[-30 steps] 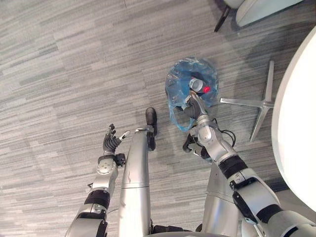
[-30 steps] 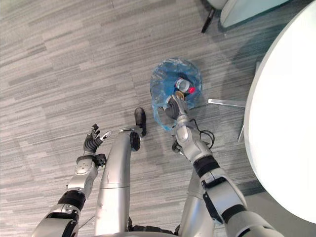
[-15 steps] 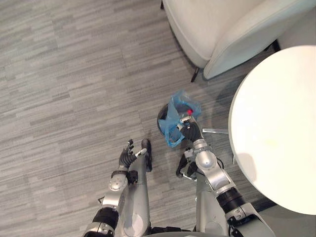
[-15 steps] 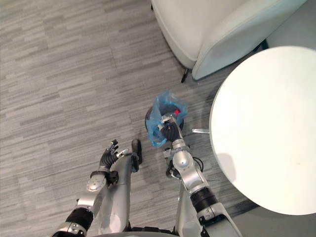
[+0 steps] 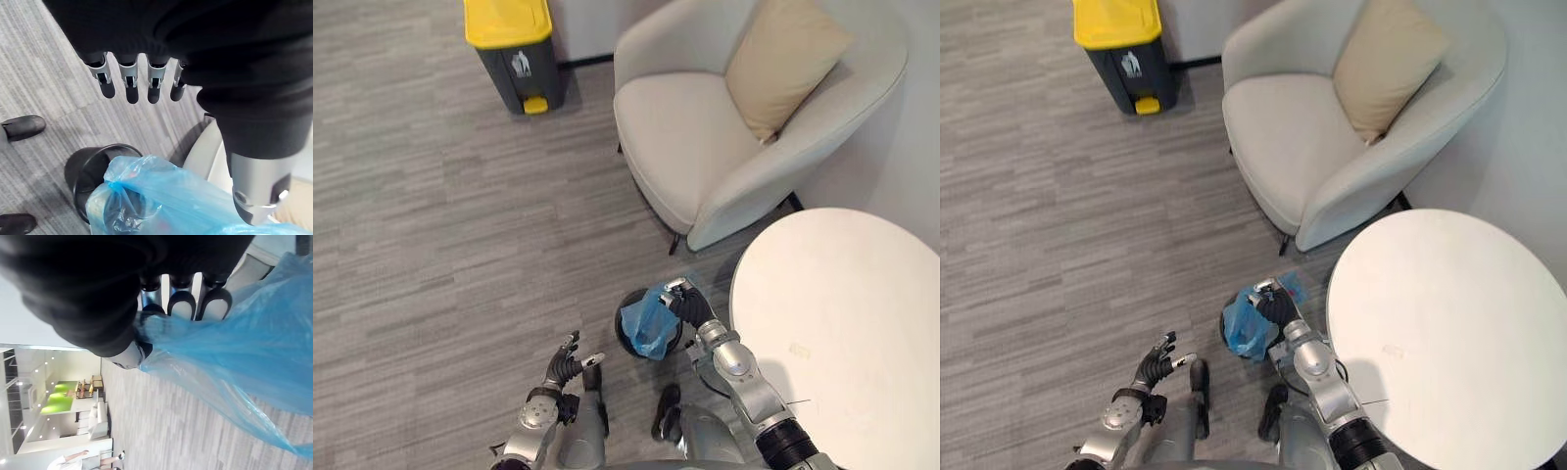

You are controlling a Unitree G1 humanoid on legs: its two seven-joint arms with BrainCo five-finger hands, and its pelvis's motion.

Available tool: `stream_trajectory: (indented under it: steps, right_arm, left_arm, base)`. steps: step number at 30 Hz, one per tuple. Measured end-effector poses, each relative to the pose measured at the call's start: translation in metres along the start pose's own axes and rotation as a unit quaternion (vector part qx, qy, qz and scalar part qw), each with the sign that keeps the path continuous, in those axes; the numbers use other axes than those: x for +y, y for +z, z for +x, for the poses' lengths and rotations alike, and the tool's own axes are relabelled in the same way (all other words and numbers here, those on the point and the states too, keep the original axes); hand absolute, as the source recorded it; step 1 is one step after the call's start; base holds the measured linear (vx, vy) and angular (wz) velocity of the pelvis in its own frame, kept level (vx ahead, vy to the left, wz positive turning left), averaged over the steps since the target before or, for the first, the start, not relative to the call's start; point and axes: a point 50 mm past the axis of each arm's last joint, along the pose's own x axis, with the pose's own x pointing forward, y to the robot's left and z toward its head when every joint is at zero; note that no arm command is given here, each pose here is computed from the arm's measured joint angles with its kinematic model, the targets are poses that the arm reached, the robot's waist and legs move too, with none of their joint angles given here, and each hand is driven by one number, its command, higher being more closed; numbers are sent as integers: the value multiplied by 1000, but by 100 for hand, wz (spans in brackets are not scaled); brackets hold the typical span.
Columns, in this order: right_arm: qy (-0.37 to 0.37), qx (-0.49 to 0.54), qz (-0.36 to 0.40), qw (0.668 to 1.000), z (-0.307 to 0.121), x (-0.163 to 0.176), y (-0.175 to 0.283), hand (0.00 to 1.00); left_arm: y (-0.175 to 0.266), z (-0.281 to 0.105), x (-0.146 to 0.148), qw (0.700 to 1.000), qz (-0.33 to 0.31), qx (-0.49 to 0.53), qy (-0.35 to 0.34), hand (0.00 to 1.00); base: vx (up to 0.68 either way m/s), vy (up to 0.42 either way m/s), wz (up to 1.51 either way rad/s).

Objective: Gather rubbish on tea table into small bin, then transfer packed bag to large trash can.

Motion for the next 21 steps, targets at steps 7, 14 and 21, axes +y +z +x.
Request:
stream_trajectory:
  steps: [7,14,21]
  right_arm:
    - [1,-30,4,1000,-2,-4,13,100]
    - [-1,-32,37,999,-2,-5,13,100]
    - [19,-71,64,995,-2,-9,30,100]
  left_arm:
    - [10,-10,2,999,11,-37,-7,0]
    - [30,-23,0,995,2,-95,-7,0]
    - [58,-32,-1,985,20,-173,-4,0]
  base:
    - [77,13,-2]
    - [7,13,-3]
    - [-5,3,0]
